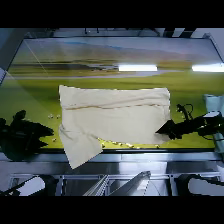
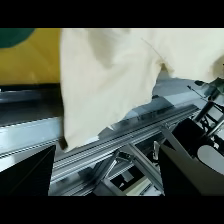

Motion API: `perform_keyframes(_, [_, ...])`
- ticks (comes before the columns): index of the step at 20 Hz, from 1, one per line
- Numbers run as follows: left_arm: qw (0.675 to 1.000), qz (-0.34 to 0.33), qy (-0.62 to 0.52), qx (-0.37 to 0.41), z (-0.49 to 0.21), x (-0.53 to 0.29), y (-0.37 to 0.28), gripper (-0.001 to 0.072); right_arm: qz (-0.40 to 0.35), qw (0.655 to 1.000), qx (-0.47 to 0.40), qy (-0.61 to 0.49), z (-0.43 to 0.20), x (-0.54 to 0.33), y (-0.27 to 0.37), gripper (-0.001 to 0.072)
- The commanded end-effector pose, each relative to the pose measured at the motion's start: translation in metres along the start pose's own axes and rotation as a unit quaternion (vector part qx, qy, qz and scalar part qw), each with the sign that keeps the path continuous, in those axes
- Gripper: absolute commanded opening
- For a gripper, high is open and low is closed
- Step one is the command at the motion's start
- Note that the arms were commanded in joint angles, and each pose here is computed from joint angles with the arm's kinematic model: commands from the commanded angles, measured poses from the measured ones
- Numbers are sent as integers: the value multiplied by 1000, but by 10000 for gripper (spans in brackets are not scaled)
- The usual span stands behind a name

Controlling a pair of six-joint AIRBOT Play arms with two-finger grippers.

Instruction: Fold the shirts.

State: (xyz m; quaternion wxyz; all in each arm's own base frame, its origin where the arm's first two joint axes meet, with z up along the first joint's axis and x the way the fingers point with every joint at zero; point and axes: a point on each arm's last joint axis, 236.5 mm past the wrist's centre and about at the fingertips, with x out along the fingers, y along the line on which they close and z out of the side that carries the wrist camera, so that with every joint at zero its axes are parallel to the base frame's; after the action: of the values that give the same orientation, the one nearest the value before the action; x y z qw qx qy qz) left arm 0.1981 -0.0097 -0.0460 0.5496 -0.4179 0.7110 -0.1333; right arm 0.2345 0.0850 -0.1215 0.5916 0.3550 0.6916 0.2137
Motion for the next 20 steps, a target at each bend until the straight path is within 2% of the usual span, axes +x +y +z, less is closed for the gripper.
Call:
perform_keyframes(1, [1000, 15, -6, -17, 3, 9, 16, 720, -48, 999, -13, -20, 10, 0, -21, 359])
perform_keyframes(4, [999, -1, 18, -41, 4, 18, 20, 707, -48, 999, -13, -20, 10, 0, -21, 359])
perform_keyframes(6, [999, 0, 24, -40, 12, 30, 21, 611, -48, 999, -13, -20, 10, 0, -21, 359])
perform_keyframes(9, [1000, -8, 28, -10, 25, 52, 10, 611, -47, 999, -13, -19, 10, 0, -21, 359])
perform_keyframes(13, [998, 20, 52, -2, 30, 82, 17, 611, -31, 999, -9, -15, 8, 1, -14, 359])
perform_keyframes(15, [998, 14, 63, 1, 30, 92, 12, 495, -31, 999, -11, -14, 7, 1, -13, 359])
perform_keyframes(18, [997, -9, 63, 33, 32, 100, -7, 446, -30, 999, -11, -13, 7, 1, -13, 359])
perform_keyframes(20, [996, -17, 72, 45, 27, 101, -11, 12, -22, 1000, -10, -2, 2, 1, -9, 359])
